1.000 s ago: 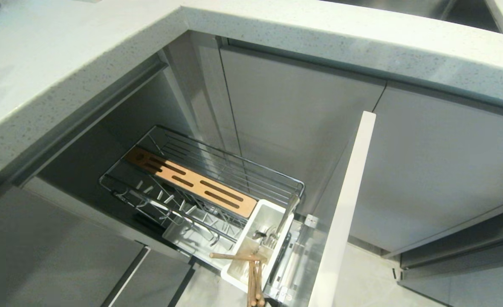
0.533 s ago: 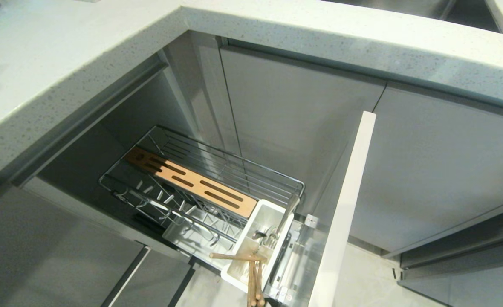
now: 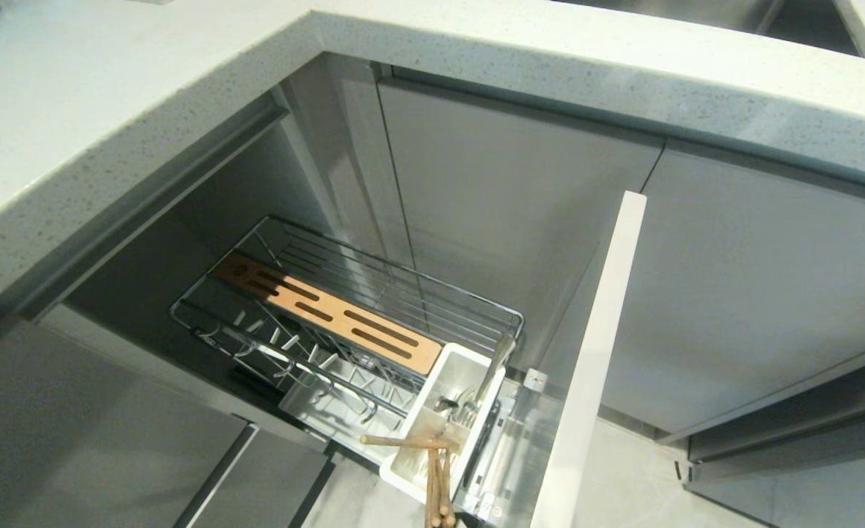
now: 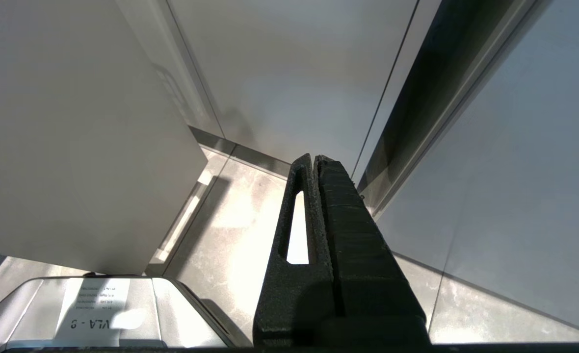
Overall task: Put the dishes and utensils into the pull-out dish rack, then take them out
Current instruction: Take the bowl out of the cupboard
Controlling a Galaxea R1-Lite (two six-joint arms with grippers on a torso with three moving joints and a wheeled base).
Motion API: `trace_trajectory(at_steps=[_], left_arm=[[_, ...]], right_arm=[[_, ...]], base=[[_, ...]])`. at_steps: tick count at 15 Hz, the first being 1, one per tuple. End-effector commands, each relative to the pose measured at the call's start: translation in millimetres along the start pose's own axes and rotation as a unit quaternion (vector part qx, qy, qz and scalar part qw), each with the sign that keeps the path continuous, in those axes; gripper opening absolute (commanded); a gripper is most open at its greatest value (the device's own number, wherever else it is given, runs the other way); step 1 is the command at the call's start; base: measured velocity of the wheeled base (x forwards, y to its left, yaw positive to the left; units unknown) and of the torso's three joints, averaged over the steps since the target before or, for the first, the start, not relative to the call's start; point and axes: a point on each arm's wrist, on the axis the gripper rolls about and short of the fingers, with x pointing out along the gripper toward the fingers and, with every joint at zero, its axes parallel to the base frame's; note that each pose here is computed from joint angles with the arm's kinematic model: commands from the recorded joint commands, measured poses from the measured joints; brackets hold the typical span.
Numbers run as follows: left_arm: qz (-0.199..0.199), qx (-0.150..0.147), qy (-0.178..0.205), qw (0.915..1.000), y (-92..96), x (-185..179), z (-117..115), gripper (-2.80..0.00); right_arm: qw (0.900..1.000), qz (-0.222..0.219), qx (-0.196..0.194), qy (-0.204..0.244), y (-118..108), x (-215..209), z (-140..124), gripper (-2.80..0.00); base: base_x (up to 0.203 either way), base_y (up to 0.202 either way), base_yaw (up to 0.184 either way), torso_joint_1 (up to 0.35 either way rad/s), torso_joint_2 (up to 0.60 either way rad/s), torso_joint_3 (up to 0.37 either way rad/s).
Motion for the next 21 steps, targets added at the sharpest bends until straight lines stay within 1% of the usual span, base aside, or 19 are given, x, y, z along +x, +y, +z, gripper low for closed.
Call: trace_trajectory(at_steps=[1, 8, 9, 13, 15, 18, 19, 21], left_arm=[[-0.004, 0.005, 0.012, 0.9999, -0.9, 1.9, -1.6, -2.80], [-0.005, 0.005, 0.014, 0.9999, -1.1, 1.3, -2.3, -2.80], [-0.006, 0.005, 0.013, 0.9999, -1.1, 1.3, -2.2, 0.00], [-0.004, 0.006, 0.012, 0.9999, -1.1, 0.9, -2.5, 0.00], [0.002, 0.002, -0.002, 1.0000, 0.5, -5.0, -2.6, 0.00], [0.020, -0.012, -0.055, 0.9982, 5.5, -23.1, -2.2, 0.00], [0.029, -0.019, -0.079, 0.9962, 7.7, -29.7, -1.0, 0.00], [0.047, -0.041, -0.140, 0.9881, 13.1, -48.8, 0.0, 0.00]], right_arm=[[1.000, 0.000, 0.000, 0.001, 0.0, 0.1, -0.4, -2.80], [1.000, 0.000, 0.000, 0.001, 0.0, 0.1, -0.4, -2.80], [1.000, 0.000, 0.000, 0.001, 0.0, 0.1, -0.4, -2.80], [1.000, 0.000, 0.000, 0.001, 0.0, 0.1, -0.4, -2.80], [1.000, 0.000, 0.000, 0.001, 0.0, 0.1, -0.4, -2.80], [1.000, 0.000, 0.000, 0.001, 0.0, 0.1, -0.4, -2.80], [1.000, 0.000, 0.000, 0.001, 0.0, 0.1, -0.4, -2.80], [1.000, 0.000, 0.000, 0.001, 0.0, 0.1, -0.4, -2.80]], base=[[0.000, 0.000, 0.000, 0.000, 0.00, 0.000], [0.000, 0.000, 0.000, 0.000, 0.00, 0.000], [0.000, 0.000, 0.000, 0.000, 0.00, 0.000], [0.000, 0.000, 0.000, 0.000, 0.00, 0.000], [0.000, 0.000, 0.000, 0.000, 0.00, 0.000], [0.000, 0.000, 0.000, 0.000, 0.00, 0.000], [0.000, 0.000, 0.000, 0.000, 0.00, 0.000], [0.000, 0.000, 0.000, 0.000, 0.00, 0.000]])
